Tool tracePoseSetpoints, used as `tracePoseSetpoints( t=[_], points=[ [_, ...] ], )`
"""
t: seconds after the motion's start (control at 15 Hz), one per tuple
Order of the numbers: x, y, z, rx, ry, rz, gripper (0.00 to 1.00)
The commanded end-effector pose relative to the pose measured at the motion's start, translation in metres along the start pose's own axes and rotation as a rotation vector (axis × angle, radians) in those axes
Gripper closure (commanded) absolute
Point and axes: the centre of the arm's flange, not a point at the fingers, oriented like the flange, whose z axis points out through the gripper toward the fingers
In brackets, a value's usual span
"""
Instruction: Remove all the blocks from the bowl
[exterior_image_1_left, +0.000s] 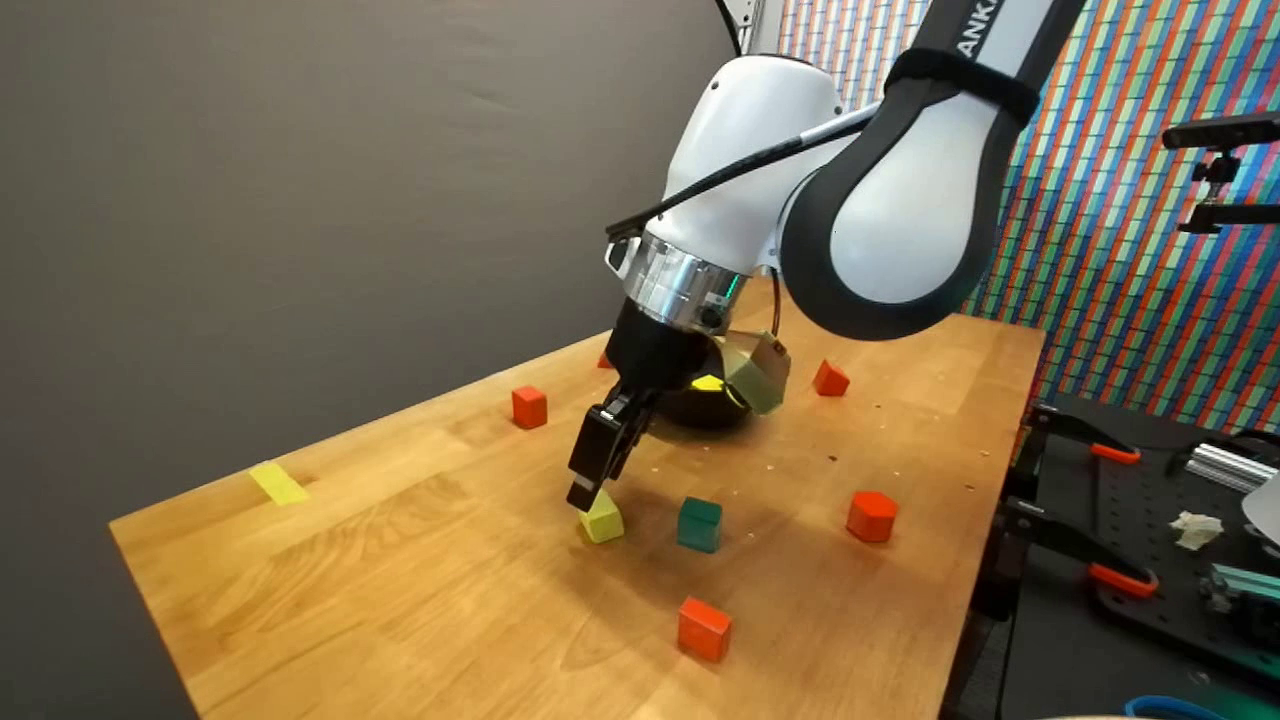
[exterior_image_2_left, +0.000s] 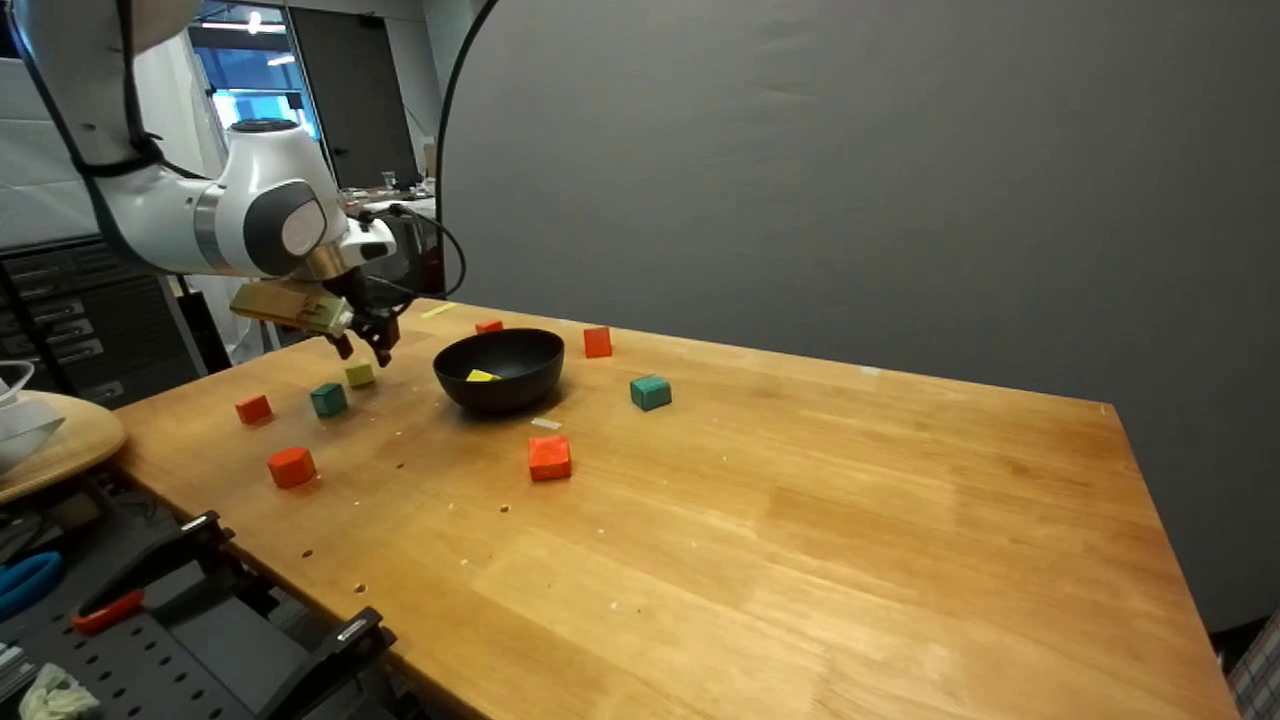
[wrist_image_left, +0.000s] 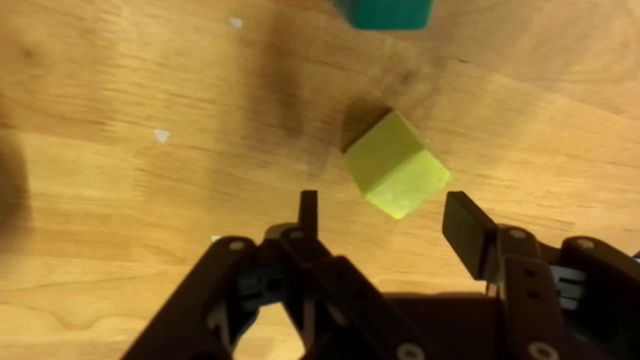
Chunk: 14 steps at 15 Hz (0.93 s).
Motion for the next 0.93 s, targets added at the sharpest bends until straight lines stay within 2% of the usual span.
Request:
tracePoseSetpoints(
  t=[0.0,0.27,0.47,0.67,0.87],
  points=[
    [0.012,0.012,-0.022,-0.069,0.009,0.02,0.02],
    [0.01,0.047,-0.079,-0.179,0.006,0.137,0.0],
    [0.001,0.085,-0.119,-0.25,-0.035,0.277,0.0],
    [-0.01,0.125,-0.132,-0.293,-0.082,0.4,0.0],
    [-0.017,0.151,-0.124,-0.284,-0.127,0.453,0.0]
  ],
)
